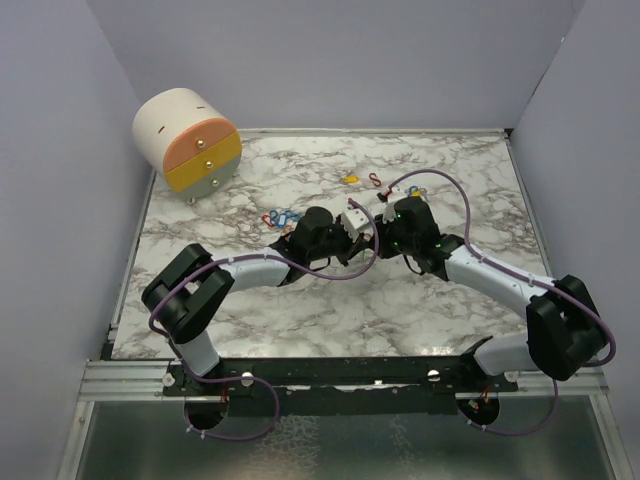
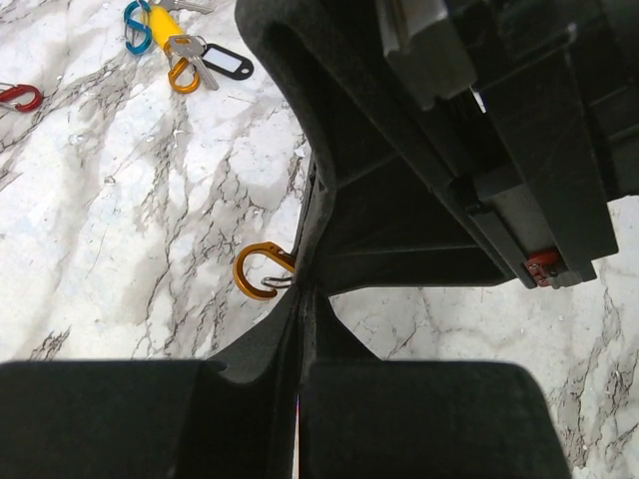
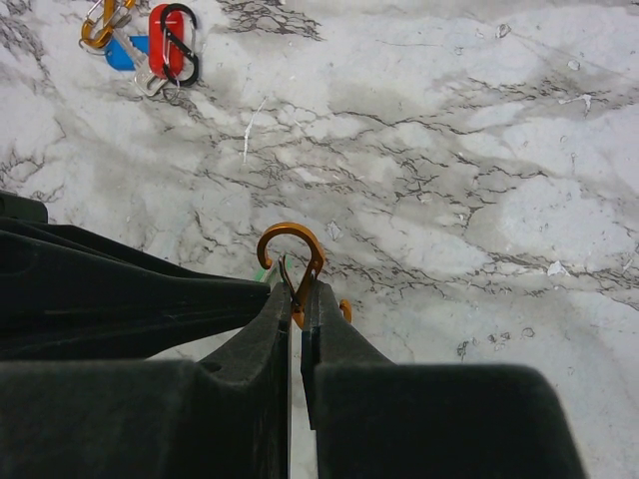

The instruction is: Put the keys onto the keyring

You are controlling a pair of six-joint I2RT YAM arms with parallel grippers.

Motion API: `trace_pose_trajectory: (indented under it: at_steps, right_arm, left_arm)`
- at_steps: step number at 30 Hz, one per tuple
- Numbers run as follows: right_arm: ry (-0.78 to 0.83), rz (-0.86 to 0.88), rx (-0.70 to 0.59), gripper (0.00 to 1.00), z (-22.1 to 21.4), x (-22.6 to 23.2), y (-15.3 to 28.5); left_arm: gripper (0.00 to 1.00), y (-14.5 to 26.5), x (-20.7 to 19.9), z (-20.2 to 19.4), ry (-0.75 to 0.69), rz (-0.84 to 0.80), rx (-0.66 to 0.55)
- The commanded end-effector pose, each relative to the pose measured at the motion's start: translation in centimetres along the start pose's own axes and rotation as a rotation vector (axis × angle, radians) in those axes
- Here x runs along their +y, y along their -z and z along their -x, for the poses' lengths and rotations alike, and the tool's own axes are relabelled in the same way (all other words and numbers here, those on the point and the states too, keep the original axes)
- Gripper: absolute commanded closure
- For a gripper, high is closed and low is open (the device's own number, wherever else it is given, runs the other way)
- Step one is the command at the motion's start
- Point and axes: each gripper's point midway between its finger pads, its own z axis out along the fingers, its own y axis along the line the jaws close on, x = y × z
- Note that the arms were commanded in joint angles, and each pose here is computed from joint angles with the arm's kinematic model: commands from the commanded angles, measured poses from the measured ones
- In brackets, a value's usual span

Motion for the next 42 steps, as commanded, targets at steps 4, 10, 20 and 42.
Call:
trace_pose_trajectory:
  at_steps: [4, 10, 20, 42]
  right_arm:
    - [0.013, 0.041, -0.043, 0.99, 1.1, 0.7, 0.6]
    - [0.014, 0.043, -0.037, 0.99, 0.9, 0.7, 0.6]
    - [0.005, 0.026, -0.028, 0.99, 0.7, 0.4, 0.4]
    - [-0.108, -0.105, -0.048, 0.99, 1.6, -1.6, 0.4]
  left_arm:
    - [1.00, -0.6, 0.3, 2.5, -0.051, -0.002, -0.062]
    - [1.00, -0.7, 0.4, 2.9, -0.062, 0.003, -0.070]
    - [1.00, -1.1, 0.4, 2.2, -0.062, -0.007, -0.055]
    - [1.00, 0.5, -2.2, 3.4, -0.081, -0.100, -0.094]
